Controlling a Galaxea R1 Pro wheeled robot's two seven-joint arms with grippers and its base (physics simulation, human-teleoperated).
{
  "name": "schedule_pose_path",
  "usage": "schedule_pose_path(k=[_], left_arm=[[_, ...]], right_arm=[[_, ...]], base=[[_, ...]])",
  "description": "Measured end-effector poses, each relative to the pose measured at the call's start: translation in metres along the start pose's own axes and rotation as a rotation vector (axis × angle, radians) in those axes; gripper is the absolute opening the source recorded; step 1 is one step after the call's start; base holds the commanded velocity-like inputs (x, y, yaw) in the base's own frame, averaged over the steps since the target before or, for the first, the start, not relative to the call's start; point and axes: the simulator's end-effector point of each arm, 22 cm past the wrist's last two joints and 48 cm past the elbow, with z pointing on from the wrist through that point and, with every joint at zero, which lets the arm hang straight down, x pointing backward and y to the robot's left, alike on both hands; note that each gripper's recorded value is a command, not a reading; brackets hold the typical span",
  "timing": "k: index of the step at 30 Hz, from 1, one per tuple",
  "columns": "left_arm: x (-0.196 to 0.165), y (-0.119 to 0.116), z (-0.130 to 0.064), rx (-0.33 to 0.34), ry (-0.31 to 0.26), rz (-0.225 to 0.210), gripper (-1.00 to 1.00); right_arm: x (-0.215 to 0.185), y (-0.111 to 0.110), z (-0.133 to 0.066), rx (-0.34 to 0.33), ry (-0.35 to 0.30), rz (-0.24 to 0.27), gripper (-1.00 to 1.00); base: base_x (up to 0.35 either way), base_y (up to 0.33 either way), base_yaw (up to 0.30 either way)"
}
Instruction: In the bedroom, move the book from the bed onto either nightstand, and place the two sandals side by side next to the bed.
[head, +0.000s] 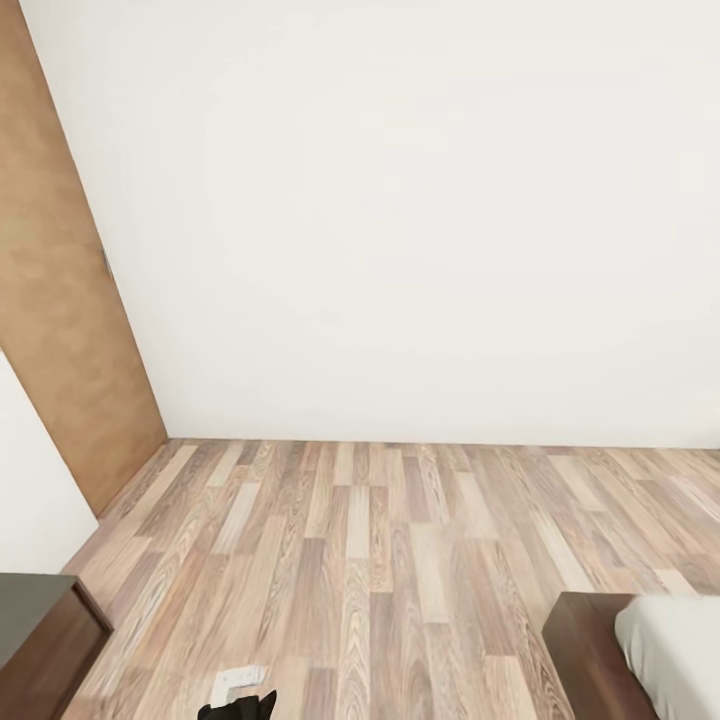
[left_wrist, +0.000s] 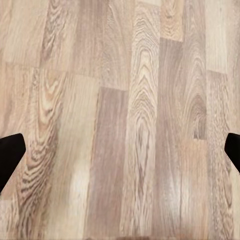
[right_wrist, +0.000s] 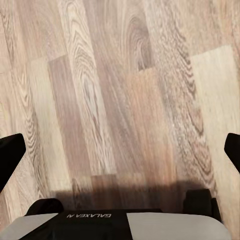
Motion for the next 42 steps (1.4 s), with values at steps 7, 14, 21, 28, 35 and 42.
schedule_pose_path(k=[7, 14, 21, 28, 35, 42], left_arm=[[0.0000, 0.0000, 0.0000, 0.000, 0.000, 0.000, 1.00], [0.0000, -0.0001, 0.0000, 0.000, 0.000, 0.000, 1.00], [0.0000, 0.0000, 0.0000, 0.000, 0.000, 0.000, 1.00], [0.0000, 0.0000, 0.0000, 0.000, 0.000, 0.000, 1.00], [0.0000, -0.0001, 0.0000, 0.000, 0.000, 0.000, 1.00], [0.0000, -0.0001, 0.0000, 0.000, 0.000, 0.001, 1.00]], right_arm=[[0.0000, 0.0000, 0.0000, 0.000, 0.000, 0.000, 1.00], [0.0000, 0.0000, 0.0000, 0.000, 0.000, 0.000, 1.00], [0.0001, 0.0001, 0.0000, 0.000, 0.000, -0.001, 1.00], [0.0003, 0.0000, 0.0000, 0.000, 0.001, -0.002, 1.00], [0.0003, 0.0000, 0.0000, 0.000, 0.002, -0.003, 1.00], [0.0003, 0.0000, 0.0000, 0.000, 0.001, -0.003, 1.00]], base=[[0.331, 0.000, 0.000], [0.331, 0.000, 0.000], [0.331, 0.000, 0.000], [0.331, 0.000, 0.000], [0.331, 0.000, 0.000], [0.331, 0.000, -0.057]])
